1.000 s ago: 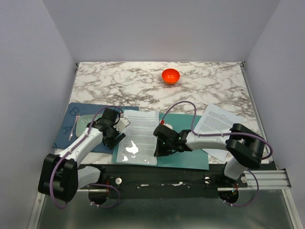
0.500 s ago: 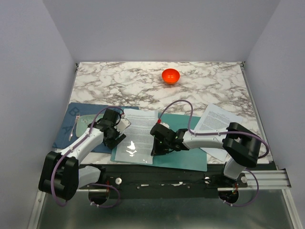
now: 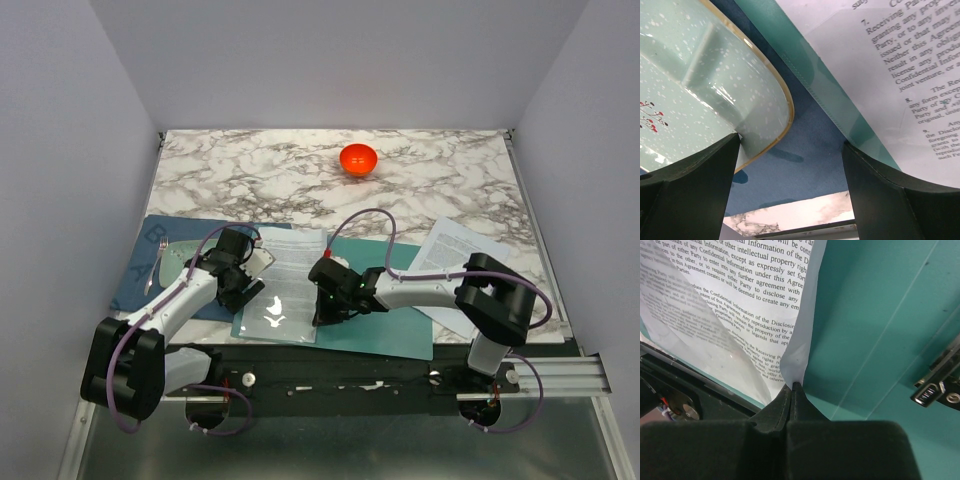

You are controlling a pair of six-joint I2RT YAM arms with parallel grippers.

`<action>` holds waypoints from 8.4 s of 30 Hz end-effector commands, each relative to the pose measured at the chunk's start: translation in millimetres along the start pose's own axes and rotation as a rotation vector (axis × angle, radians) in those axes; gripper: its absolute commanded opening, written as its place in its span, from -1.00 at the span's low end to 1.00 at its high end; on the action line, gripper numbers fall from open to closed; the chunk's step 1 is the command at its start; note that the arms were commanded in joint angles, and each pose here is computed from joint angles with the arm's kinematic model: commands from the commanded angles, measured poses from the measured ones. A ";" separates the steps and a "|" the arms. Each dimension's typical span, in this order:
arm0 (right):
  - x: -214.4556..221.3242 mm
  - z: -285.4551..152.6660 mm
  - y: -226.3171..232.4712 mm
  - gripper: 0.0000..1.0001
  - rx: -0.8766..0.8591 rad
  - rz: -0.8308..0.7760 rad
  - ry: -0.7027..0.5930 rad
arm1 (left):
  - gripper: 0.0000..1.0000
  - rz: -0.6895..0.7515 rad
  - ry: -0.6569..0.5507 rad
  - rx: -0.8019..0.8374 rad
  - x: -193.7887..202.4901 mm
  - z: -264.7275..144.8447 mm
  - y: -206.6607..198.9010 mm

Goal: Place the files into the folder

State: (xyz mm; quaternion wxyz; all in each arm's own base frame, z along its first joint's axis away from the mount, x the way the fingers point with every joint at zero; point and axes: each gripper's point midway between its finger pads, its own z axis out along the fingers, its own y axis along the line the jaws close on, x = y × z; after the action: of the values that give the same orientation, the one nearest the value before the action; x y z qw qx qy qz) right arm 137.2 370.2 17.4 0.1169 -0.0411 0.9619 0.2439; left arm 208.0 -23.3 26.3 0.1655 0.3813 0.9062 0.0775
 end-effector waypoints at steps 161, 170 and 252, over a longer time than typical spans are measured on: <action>-35.3 -14.4 -166.3 -0.81 0.257 0.153 -0.169 | -0.13 -0.149 -0.095 0.613 -197.3 1.9 -189.1; -32.8 -13.9 -169.4 -0.85 0.267 0.161 -0.165 | -0.33 -0.155 -0.078 0.590 -193.7 10.2 -187.8; 11.2 -5.9 -201.1 -0.99 0.371 0.234 -0.109 | -0.41 -0.132 -0.122 0.659 -198.5 -16.8 -191.9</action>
State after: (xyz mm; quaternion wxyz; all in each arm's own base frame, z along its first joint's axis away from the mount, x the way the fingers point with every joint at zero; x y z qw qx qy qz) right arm 222.7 277.9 6.8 0.2470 0.1306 0.9217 0.2691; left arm 201.0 -292.2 35.8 0.0866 0.3555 0.8981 -0.2442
